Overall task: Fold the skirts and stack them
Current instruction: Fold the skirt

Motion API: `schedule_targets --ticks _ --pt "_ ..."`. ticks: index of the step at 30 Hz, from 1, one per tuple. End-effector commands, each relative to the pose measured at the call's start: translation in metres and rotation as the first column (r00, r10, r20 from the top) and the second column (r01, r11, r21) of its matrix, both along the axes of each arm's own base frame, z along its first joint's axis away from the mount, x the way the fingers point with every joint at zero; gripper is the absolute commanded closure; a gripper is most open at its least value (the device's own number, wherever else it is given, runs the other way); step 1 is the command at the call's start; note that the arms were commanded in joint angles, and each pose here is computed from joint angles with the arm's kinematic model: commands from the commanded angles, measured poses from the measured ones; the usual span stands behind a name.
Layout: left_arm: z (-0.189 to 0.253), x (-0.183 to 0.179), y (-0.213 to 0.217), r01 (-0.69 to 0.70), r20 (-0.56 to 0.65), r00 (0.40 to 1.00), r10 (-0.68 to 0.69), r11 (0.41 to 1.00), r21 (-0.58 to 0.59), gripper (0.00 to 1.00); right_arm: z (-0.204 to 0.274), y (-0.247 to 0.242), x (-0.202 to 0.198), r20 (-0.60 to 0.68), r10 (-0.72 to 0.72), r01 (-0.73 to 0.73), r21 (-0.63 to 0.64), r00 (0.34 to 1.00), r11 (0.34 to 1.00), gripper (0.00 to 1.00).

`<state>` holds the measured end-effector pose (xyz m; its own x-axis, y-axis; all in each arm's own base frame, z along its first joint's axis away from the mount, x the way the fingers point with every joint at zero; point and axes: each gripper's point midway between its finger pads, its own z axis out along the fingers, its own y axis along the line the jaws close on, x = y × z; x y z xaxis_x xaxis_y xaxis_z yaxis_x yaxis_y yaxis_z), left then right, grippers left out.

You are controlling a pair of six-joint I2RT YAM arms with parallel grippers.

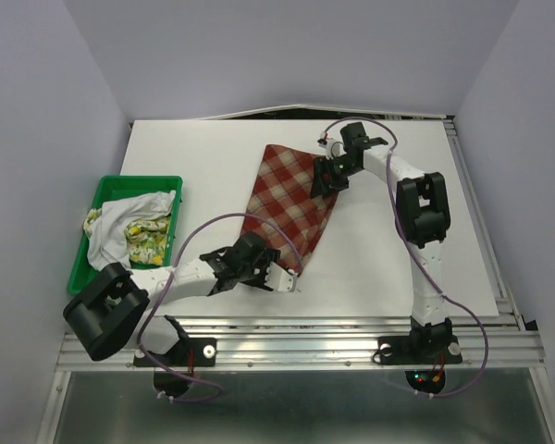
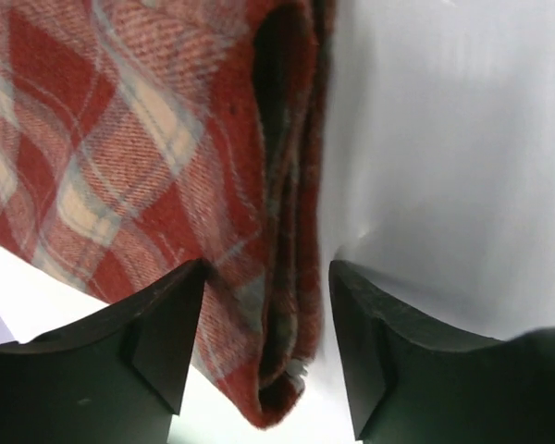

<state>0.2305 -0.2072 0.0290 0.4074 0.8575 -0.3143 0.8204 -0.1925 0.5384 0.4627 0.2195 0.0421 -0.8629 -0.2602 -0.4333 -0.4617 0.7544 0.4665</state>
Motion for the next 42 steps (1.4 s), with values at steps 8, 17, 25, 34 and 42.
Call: schedule_targets --ticks 8,17,25,34,42 --pt "-0.006 0.016 -0.012 -0.028 -0.001 1.0 0.028 1.0 0.004 0.58 -0.019 -0.013 0.004 -0.009 0.003 -0.004 -0.067 1.0 0.998 0.32" --pt "0.033 -0.033 -0.015 0.008 -0.206 0.978 -0.011 1.0 -0.013 1.0 0.044 0.0 0.031 0.15 0.021 -0.021 0.0 0.988 1.0 0.23" --pt "0.04 -0.089 -0.02 0.073 -0.414 0.908 -0.059 0.997 0.018 1.0 0.077 0.01 0.086 0.327 -0.039 0.027 0.043 0.944 0.999 0.11" --pt "0.082 -0.102 -0.046 0.099 -0.556 0.828 -0.074 0.995 0.014 1.0 0.004 0.039 0.054 0.13 0.077 -0.099 0.165 0.988 0.981 0.29" --pt "0.12 -0.096 -0.063 0.182 -0.603 0.789 -0.122 0.983 0.039 1.0 -0.018 0.057 -0.007 0.043 0.256 -0.259 0.224 0.966 0.94 0.52"
